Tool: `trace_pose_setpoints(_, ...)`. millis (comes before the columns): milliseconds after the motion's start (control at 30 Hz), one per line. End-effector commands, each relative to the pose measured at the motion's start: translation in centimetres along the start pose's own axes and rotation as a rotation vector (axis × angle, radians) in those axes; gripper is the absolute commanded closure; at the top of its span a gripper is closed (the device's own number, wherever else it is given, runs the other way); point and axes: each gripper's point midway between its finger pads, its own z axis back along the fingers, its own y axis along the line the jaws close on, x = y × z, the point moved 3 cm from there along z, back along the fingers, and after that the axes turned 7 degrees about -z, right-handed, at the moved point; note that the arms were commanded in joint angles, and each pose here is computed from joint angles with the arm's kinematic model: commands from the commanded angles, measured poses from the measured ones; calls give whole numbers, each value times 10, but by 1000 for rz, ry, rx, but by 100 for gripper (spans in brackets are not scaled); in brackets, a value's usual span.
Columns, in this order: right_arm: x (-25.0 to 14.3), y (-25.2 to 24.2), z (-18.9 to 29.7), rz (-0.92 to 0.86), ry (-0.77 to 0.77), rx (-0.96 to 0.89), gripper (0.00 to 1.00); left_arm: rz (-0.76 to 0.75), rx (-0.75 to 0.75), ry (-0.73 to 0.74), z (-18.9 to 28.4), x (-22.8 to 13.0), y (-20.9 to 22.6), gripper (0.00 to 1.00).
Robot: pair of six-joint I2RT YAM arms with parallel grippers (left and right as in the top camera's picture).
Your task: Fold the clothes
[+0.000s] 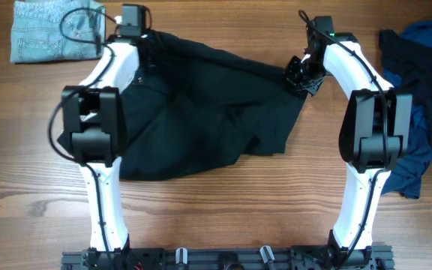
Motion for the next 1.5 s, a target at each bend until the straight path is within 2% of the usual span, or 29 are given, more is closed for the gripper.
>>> trace_pose_setpoints(0,26,-33,-19,61,-70,-131,90,106,237,83,-34,-28,96,96)
trace_pose_setpoints(300,52,-10,-9,86,-183,-48,88,113,238,91,-33,-28,99,96)
trace_pose_setpoints(433,66,6,1,102,-248,0,87,206,236,123,-33,-38,94,96)
trace_pose_setpoints(533,76,17,9,116,-293,40,85,208,197,130,-33,-38,86,96)
trace_pose_setpoints(833,111,72,101,200,-479,151,85,176,140,2,-2,10,66,96)
trace_pose_setpoints(967,85,87,142,283,-394,183,87,94,107,-67,28,38,54,96)
trace_pose_setpoints(1000,70,89,150,326,-347,181,82,67,101,-86,37,44,50,96)
trace_pose_setpoints(1033,55,91,156,363,-301,183,70,38,95,-102,47,50,47,91)
trace_pose_setpoints(1067,38,94,160,405,-244,195,53,3,92,-115,58,56,45,80)
trace_pose_setpoints(1100,19,98,164,462,-181,223,46,-27,91,-124,66,60,43,64)
trace_pose_setpoints(1167,-22,108,168,594,-44,306,33,-92,94,-132,81,65,43,54)
trace_pose_setpoints(1200,-43,112,168,650,24,341,28,-121,96,-133,88,67,43,44)
trace_pose_setpoints(1233,-52,114,167,671,54,345,25,-134,97,-134,92,68,43,32)
trace_pose_setpoints(1267,-67,117,163,694,94,334,17,-131,98,-139,99,70,44,12)
trace_pose_setpoints(1367,-94,133,153,753,132,328,11,-123,103,-142,107,73,48,12)
trace_pose_setpoints(1467,-127,158,146,838,146,343,9,-115,110,-140,111,74,53,8)
